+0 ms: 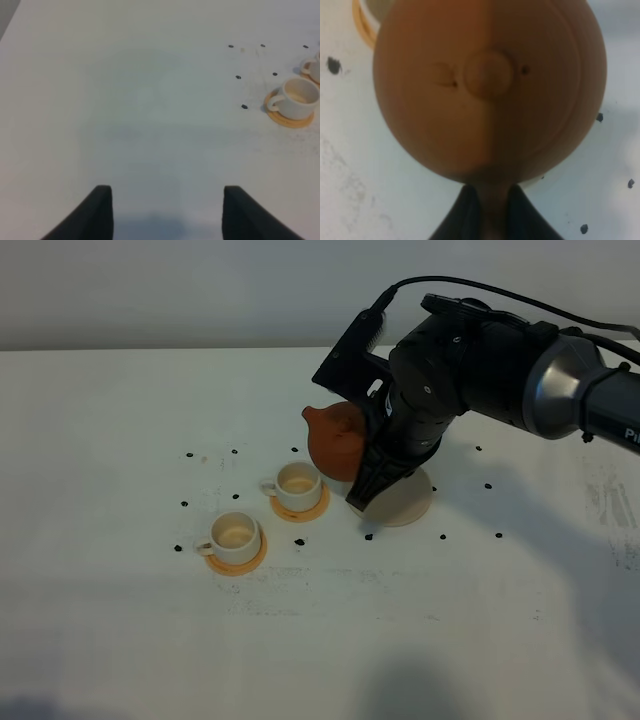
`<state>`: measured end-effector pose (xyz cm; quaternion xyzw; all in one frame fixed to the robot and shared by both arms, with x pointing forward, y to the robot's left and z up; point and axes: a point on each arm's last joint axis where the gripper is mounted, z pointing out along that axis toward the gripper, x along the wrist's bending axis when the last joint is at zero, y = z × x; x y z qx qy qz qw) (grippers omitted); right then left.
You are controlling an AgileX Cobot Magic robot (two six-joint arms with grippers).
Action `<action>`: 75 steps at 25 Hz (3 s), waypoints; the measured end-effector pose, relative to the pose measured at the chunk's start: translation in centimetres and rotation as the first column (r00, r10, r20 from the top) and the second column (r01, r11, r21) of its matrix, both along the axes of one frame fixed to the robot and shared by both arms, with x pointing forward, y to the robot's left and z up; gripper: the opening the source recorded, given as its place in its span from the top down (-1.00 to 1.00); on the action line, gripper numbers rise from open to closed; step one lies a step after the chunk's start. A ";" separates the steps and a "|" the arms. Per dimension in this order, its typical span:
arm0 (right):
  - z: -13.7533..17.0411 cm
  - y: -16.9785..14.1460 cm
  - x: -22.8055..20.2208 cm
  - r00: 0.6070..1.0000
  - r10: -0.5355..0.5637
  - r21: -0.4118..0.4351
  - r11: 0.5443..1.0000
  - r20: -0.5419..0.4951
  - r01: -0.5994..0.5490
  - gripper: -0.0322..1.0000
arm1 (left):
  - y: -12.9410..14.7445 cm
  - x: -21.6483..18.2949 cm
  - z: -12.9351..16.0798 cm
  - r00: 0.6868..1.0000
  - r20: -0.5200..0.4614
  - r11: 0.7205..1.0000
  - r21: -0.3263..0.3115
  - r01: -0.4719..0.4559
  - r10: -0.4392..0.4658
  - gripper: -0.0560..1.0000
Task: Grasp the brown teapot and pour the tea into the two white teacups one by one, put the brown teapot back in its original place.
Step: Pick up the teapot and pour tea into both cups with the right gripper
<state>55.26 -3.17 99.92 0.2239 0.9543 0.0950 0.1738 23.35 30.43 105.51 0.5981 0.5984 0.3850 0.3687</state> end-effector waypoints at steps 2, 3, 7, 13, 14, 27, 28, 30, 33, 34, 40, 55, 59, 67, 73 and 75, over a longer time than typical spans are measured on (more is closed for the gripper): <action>0.0 -0.1 0.0 1.000 0.018 -0.020 1.000 0.002 -0.018 0.76 | 0.0 0.0 0.0 1.000 0.000 1.000 0.000 0.000 0.000 -0.05; 0.0 -0.2 0.1 1.000 0.024 -0.030 0.999 0.009 -0.024 0.76 | 0.0 0.0 0.0 1.000 0.000 1.000 0.000 0.000 0.000 -0.05; 0.1 -0.3 0.3 0.998 0.050 -0.073 0.996 0.044 -0.046 0.76 | 0.0 0.0 0.0 1.000 0.000 1.000 0.000 0.000 0.000 -0.05; 0.3 0.3 -0.1 0.989 0.105 -0.130 0.987 0.106 -0.090 0.76 | 0.0 0.0 0.0 1.000 0.000 1.000 0.000 0.000 0.000 -0.05; 0.4 0.5 -0.1 0.987 0.112 -0.137 0.986 0.117 -0.096 0.76 | 0.0 0.0 0.0 1.000 0.000 1.000 0.000 0.000 0.000 -0.05; -0.4 1.3 0.1 0.957 0.199 -0.272 0.952 0.211 -0.138 0.76 | 0.0 0.0 0.0 1.000 0.000 1.000 0.000 0.000 0.000 -0.05; -0.5 1.4 0.1 0.955 0.204 -0.279 0.950 0.214 -0.140 0.76 | 0.0 0.0 0.0 1.000 0.000 1.000 0.000 0.000 0.000 -0.05; -0.4 1.5 -0.1 0.952 0.211 -0.295 0.945 0.224 -0.140 0.76 | 0.0 0.0 0.0 1.000 0.000 1.000 0.000 0.000 0.000 -0.05; -0.3 1.7 -0.2 0.944 0.225 -0.317 0.938 0.242 -0.143 0.76 | 0.0 0.0 0.0 1.000 0.000 1.000 0.000 0.000 0.000 -0.05; -0.3 1.8 -0.3 0.943 0.228 -0.320 0.936 0.242 -0.144 0.76 | 0.0 0.0 0.0 1.000 0.000 1.000 0.000 0.000 0.000 -0.05; -0.9 2.3 -0.7 0.945 0.237 -0.336 0.929 0.226 -0.153 0.76 | 0.0 0.0 0.0 1.000 0.000 1.000 0.000 0.000 0.000 -0.05; -2.6 2.1 -1.3 0.949 0.260 -0.373 0.911 0.180 -0.178 0.76 | 0.0 0.0 0.0 1.000 -0.001 1.000 0.000 0.000 0.000 -0.05; -2.9 2.5 -1.3 0.942 0.279 -0.370 0.908 0.188 -0.195 0.76 | 0.0 0.0 0.0 1.000 -0.001 1.000 0.000 0.000 0.000 -0.05; -3.5 2.6 -1.1 0.931 0.309 -0.409 0.888 0.196 -0.209 0.76 | 0.0 0.0 0.0 1.000 -0.001 1.000 0.000 0.000 0.000 -0.05; -3.4 2.9 -1.2 0.916 0.341 -0.430 0.874 0.212 -0.226 0.76 | 0.0 0.0 0.0 1.000 -0.001 1.000 0.000 0.000 0.000 -0.05; -3.3 3.1 -1.3 0.911 0.350 -0.432 0.872 0.218 -0.232 0.76 | 0.0 0.0 0.0 1.000 -0.001 1.000 0.000 0.000 0.000 -0.05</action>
